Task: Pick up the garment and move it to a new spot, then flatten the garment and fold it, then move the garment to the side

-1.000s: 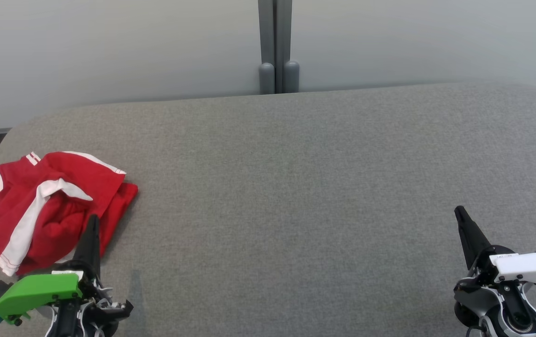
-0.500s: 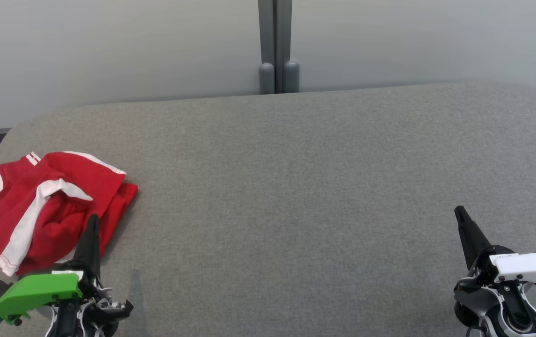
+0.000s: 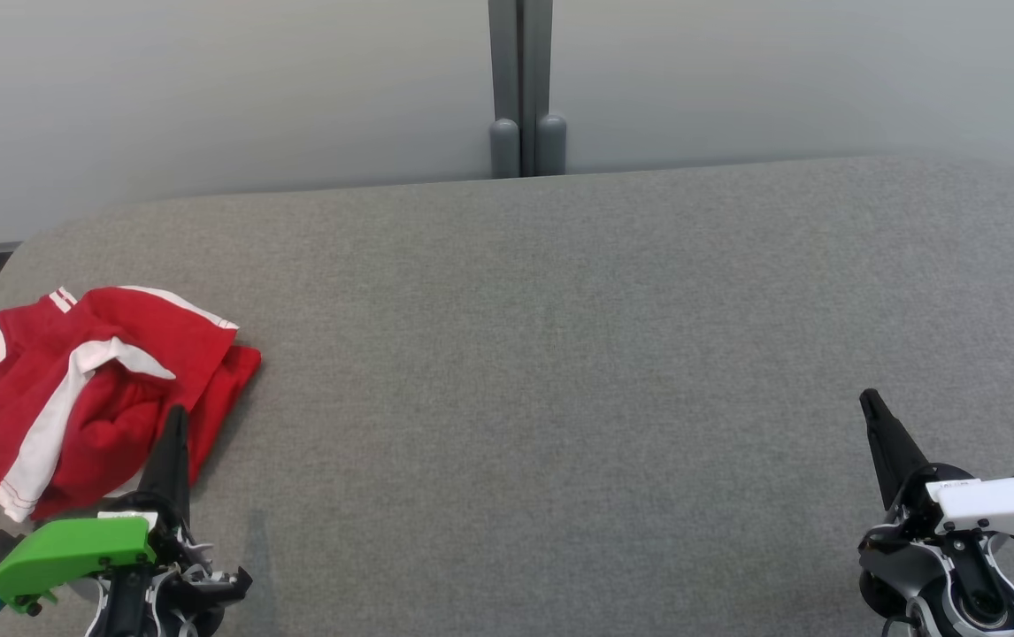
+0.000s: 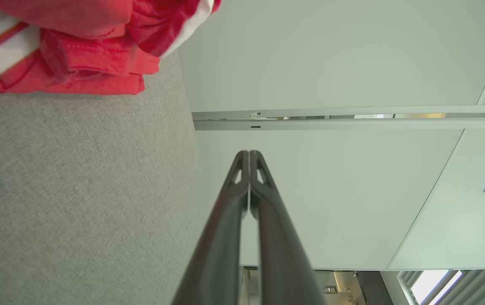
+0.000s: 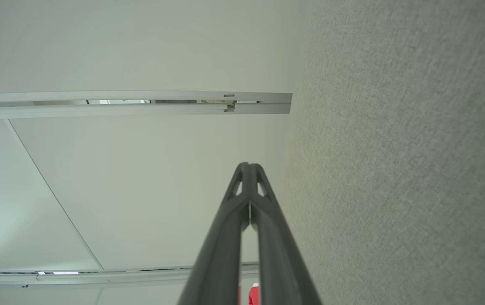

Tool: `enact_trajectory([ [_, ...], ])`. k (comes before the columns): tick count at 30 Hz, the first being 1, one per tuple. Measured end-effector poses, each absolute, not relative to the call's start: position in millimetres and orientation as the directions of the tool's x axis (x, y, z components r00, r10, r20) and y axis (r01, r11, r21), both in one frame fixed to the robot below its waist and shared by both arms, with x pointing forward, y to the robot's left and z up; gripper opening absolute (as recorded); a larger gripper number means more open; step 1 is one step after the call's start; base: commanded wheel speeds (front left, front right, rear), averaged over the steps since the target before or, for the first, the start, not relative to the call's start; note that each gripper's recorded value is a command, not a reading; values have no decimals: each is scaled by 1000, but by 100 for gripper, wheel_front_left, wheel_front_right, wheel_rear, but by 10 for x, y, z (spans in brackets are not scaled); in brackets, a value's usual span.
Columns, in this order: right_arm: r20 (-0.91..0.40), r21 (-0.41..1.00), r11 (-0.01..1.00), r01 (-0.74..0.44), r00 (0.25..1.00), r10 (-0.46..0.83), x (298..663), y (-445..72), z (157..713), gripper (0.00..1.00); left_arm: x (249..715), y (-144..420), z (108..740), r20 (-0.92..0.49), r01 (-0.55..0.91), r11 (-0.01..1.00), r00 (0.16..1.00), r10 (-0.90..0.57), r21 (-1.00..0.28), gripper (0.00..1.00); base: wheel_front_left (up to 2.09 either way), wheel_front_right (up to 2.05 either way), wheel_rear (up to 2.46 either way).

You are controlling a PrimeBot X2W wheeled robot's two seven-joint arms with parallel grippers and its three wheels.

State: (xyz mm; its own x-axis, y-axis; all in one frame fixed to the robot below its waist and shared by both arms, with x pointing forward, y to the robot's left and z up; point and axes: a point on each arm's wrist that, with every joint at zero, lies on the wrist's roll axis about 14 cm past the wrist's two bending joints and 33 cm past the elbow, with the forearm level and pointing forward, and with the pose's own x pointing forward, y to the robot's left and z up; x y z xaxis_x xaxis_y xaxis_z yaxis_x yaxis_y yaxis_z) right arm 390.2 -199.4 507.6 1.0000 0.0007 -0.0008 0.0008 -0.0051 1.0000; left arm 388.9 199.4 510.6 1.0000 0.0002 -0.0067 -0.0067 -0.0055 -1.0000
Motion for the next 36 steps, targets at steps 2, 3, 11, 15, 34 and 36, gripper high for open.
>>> enact_trajectory([
  [2, -1, 1000, -5, 1, 1000, 1, 3902, -1994, 5077, 0, 3889, 1994, 5106, -7, -7, -6, 1000, 0, -1000, 0, 0, 0, 0],
  [3, -1, 1000, -5, 1, 1000, 1, 3902, -1994, 5077, 0, 3889, 1994, 5106, -7, -7, -6, 1000, 0, -1000, 0, 0, 0, 0],
  [11, -1, 1000, -5, 1, 1000, 1, 3902, -1994, 5077, 0, 3889, 1994, 5106, -7, -7, -6, 1000, 0, -1000, 0, 0, 0, 0],
  [15, -1, 1000, -5, 1, 1000, 1, 3902, -1994, 5077, 0, 3889, 1994, 5106, -7, -7, -6, 1000, 0, -1000, 0, 0, 0, 0],
  [34, -1, 1000, -5, 1, 1000, 1, 3902, -1994, 5077, 0, 3889, 1994, 5106, -7, -7, -6, 1000, 0, -1000, 0, 0, 0, 0],
  [36, -1, 1000, -5, 1, 1000, 1, 3902, -1994, 5076, 0, 3889, 1994, 5106, -7, -7, -6, 1000, 0, -1000, 0, 0, 0, 0],
])
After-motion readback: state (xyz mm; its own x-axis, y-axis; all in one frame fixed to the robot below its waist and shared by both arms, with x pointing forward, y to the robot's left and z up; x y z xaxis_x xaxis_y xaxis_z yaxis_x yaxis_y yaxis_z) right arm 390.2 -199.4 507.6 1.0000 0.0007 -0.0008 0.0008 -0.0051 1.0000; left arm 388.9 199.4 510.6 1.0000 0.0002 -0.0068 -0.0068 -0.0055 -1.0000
